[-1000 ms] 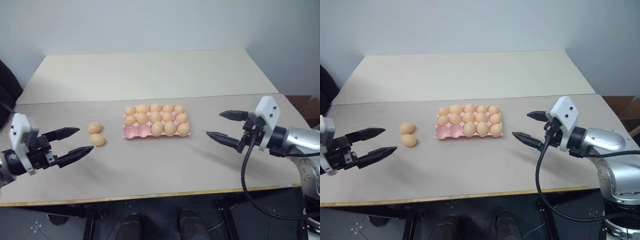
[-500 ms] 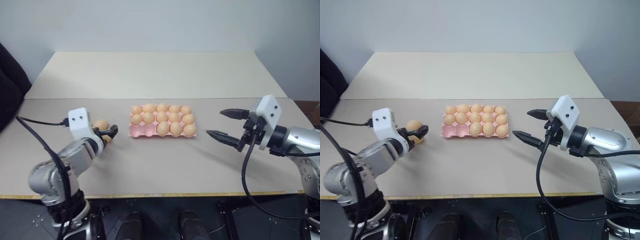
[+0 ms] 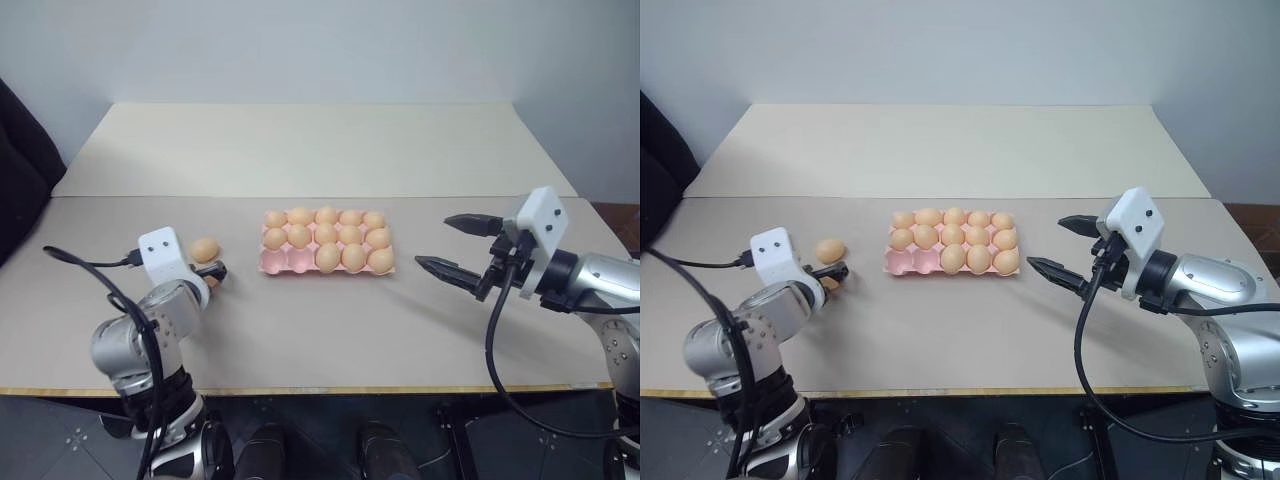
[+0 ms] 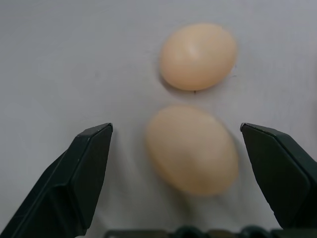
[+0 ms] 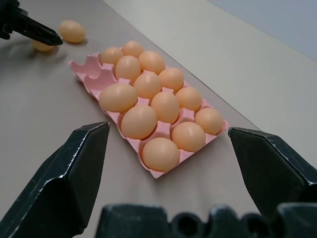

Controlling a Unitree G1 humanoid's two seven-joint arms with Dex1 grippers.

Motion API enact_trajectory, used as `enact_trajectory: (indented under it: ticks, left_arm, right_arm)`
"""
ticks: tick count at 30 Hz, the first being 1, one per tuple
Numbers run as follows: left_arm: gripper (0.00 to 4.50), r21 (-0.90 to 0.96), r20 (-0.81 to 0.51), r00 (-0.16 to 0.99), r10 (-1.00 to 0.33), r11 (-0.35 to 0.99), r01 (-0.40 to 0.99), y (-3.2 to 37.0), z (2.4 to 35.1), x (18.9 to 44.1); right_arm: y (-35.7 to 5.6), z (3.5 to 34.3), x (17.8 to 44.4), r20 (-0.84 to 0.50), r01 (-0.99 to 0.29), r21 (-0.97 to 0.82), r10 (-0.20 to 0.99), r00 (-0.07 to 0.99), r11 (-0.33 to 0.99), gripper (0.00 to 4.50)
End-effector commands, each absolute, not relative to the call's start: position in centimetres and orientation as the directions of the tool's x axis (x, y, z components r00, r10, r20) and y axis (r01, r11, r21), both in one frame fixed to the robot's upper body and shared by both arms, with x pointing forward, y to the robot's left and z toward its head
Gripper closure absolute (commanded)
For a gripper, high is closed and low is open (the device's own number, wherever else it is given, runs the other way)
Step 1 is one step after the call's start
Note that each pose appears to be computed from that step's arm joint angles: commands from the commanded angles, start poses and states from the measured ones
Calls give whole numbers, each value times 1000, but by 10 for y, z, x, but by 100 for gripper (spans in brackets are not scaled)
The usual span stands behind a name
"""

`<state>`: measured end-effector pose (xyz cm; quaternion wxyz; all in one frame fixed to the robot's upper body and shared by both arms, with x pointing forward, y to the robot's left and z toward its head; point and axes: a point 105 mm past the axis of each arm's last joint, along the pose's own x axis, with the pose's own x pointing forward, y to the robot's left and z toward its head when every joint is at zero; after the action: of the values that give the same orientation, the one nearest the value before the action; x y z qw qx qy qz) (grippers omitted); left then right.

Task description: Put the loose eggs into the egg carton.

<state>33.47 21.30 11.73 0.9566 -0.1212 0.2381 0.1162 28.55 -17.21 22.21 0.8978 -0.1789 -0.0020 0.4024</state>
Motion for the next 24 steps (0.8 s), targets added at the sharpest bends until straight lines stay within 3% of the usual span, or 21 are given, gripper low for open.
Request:
enact_trajectory:
  ticks: [1, 8, 12, 16, 20, 24]
  left_arm:
    - [0, -171, -445, 883, 147, 954, -245, 204, 125, 347]
    - [217, -172, -426, 895, 133, 959, -225, 208, 133, 345]
    - [217, -163, -377, 918, 120, 968, -193, 210, 145, 338]
    - [217, -130, -243, 970, -1, 991, -32, 195, 180, 330]
    - [217, -132, -115, 956, -270, 958, 255, 154, 215, 326]
    - [217, -145, -135, 867, -480, 875, 462, 110, 211, 330]
  right_arm:
    - [-167, 237, 279, -83, -711, -359, 738, 670, 605, 2]
    - [-170, 244, 280, -42, -682, -329, 711, 702, 653, 0]
    - [-171, 245, 283, -21, -660, -320, 691, 723, 680, 0]
    - [-170, 241, 284, -24, -649, -319, 678, 734, 691, 0]
    - [-171, 240, 282, -19, -639, -317, 668, 744, 701, 0]
    - [-170, 238, 282, -13, -630, -318, 661, 750, 708, 0]
